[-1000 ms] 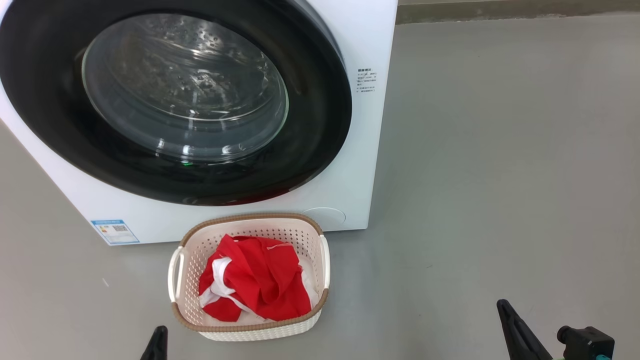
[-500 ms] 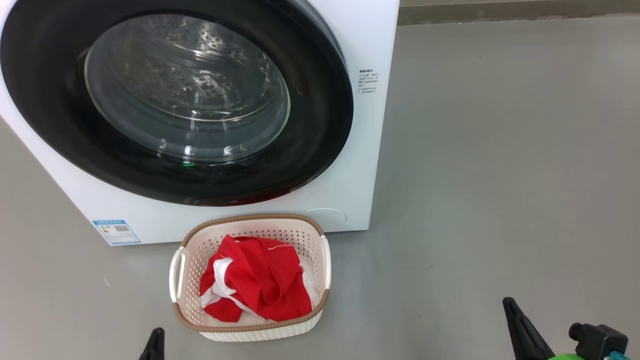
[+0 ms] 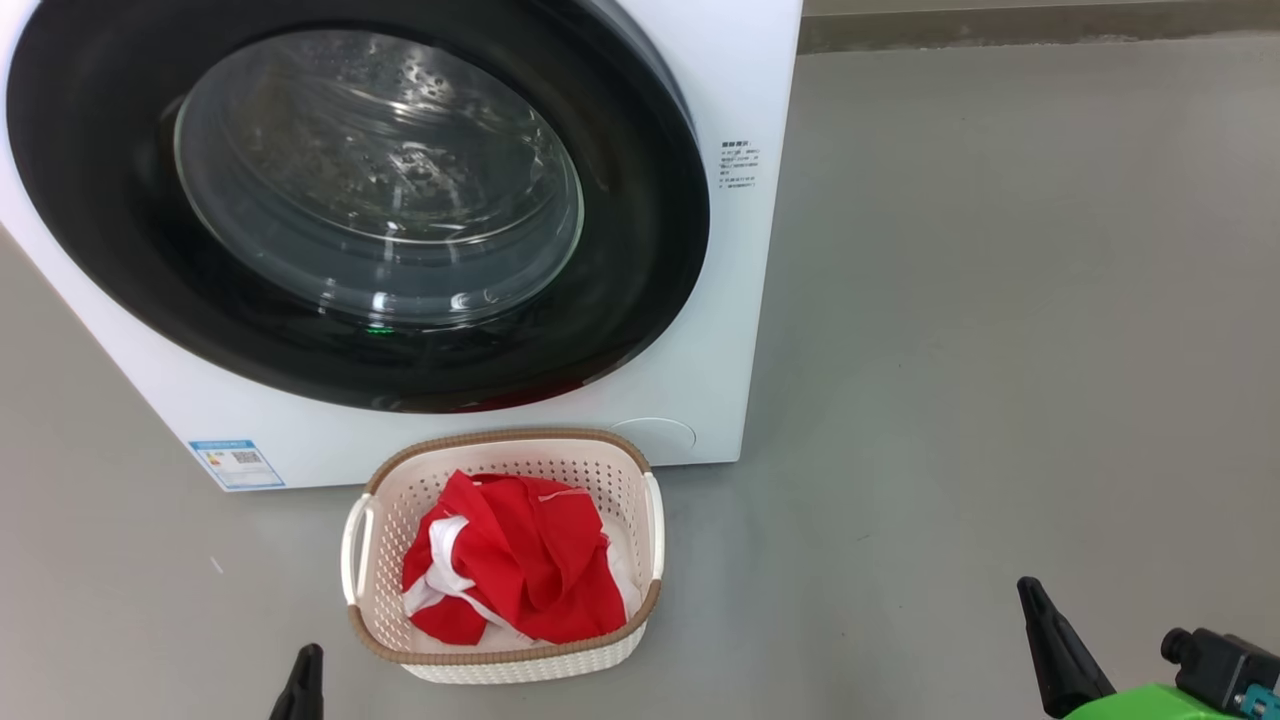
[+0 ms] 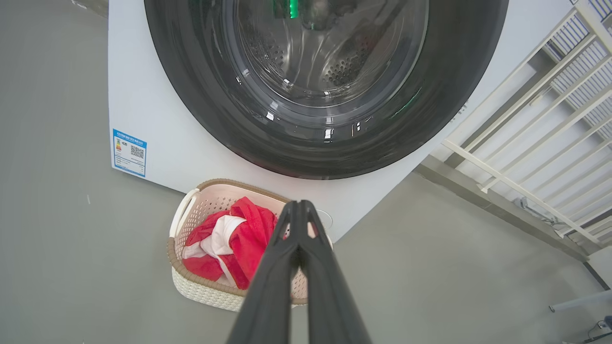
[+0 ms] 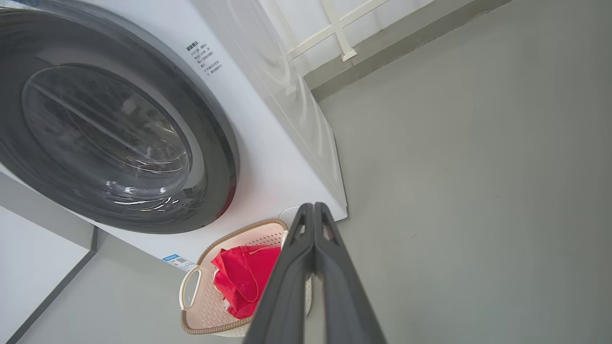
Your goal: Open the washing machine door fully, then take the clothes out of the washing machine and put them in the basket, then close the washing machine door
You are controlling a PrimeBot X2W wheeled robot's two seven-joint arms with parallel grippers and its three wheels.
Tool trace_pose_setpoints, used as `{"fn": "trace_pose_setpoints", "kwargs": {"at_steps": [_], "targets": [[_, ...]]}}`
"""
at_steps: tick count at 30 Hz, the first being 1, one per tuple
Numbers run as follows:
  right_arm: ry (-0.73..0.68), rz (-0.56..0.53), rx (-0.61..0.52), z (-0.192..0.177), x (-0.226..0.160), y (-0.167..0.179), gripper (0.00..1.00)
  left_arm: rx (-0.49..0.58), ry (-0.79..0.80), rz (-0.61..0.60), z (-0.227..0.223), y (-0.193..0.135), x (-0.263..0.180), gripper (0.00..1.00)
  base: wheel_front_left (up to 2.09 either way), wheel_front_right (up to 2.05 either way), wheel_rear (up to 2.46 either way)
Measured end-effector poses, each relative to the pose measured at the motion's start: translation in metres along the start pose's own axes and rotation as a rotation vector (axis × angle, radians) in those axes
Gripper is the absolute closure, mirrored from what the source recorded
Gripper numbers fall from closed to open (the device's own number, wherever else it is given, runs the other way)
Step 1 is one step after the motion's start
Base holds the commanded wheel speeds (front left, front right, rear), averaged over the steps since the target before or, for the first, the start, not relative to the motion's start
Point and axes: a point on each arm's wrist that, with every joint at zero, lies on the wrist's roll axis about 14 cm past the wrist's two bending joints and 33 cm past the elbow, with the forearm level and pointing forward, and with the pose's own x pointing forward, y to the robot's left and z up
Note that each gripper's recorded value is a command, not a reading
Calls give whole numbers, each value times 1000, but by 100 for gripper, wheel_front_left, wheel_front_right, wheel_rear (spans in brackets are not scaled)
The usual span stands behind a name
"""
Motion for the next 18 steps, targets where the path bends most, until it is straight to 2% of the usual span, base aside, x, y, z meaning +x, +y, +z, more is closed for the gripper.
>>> {"fn": "trace_pose_setpoints", "kwargs": {"at_steps": [18], "targets": [[-13, -11, 173, 9, 7, 2, 100, -192, 7, 20, 3, 1, 5, 100, 0, 0, 0]]}}
